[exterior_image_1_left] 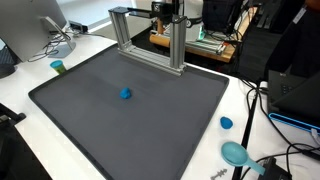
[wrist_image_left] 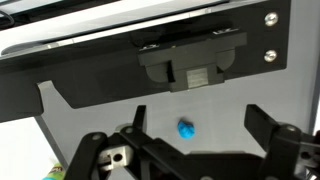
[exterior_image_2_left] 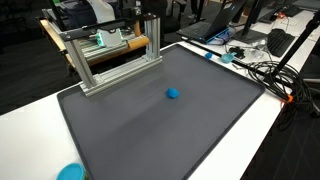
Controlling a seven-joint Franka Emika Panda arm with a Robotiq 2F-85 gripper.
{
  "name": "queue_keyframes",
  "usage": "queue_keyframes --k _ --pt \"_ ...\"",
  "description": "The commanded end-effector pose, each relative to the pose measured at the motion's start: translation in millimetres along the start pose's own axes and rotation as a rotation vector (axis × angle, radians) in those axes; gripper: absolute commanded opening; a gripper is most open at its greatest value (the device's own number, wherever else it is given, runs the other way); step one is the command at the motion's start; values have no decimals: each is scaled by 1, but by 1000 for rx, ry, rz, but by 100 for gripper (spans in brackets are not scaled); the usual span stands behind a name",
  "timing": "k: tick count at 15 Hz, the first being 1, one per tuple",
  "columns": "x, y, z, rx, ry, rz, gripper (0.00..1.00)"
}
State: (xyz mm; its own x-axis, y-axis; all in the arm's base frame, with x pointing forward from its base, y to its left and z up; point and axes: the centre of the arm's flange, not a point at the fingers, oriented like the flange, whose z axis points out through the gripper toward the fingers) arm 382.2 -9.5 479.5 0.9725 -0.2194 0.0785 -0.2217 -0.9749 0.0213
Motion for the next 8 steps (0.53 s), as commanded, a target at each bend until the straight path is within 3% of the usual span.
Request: queue_keyframes --k 1,5,6,8 --pt "-29 6 -4 48 29 -72 100" --pt "-57 5 0 51 21 -180 100" --pt "-31 3 1 19 13 -138 100" --pt "-41 1 2 20 18 -160 100"
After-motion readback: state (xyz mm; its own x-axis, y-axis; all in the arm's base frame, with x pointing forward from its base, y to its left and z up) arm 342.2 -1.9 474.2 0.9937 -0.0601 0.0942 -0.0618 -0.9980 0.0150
